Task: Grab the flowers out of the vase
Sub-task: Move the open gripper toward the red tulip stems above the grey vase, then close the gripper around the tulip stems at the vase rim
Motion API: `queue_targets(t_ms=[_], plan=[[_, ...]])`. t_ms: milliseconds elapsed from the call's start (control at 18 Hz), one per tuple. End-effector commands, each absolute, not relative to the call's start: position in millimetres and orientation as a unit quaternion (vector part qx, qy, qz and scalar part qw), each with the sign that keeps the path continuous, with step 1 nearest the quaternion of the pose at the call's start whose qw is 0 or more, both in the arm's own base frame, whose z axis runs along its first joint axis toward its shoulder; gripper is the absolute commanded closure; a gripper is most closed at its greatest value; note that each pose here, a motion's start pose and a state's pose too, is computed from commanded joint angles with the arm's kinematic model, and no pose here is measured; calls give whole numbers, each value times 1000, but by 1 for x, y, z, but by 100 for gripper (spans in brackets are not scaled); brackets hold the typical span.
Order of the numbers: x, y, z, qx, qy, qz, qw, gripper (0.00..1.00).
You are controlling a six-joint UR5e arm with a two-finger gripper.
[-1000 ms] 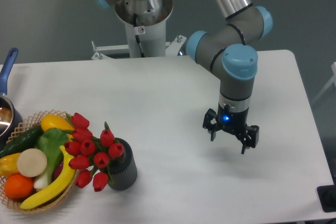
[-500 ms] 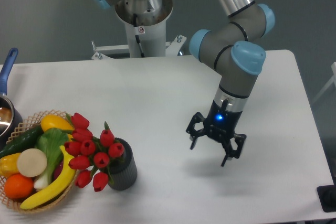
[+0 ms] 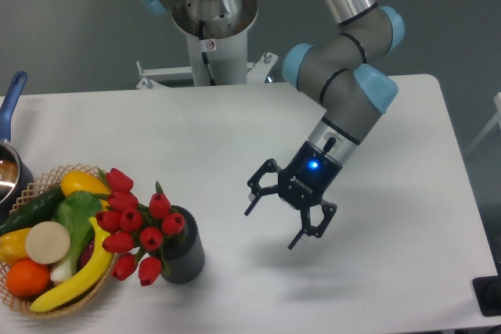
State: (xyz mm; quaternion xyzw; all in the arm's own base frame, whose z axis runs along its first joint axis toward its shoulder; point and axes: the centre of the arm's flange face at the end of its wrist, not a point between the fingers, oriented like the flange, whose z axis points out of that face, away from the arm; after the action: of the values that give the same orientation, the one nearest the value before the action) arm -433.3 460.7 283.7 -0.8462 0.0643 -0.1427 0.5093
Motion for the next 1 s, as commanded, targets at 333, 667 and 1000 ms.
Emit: queue_targets(t_ms=[333, 667, 1000], plan=[[-380, 495, 301, -824, 108, -174, 528, 0], [-352, 515, 301, -818, 134, -189, 527, 0], [-334, 534, 306, -812, 166, -188, 528, 0]])
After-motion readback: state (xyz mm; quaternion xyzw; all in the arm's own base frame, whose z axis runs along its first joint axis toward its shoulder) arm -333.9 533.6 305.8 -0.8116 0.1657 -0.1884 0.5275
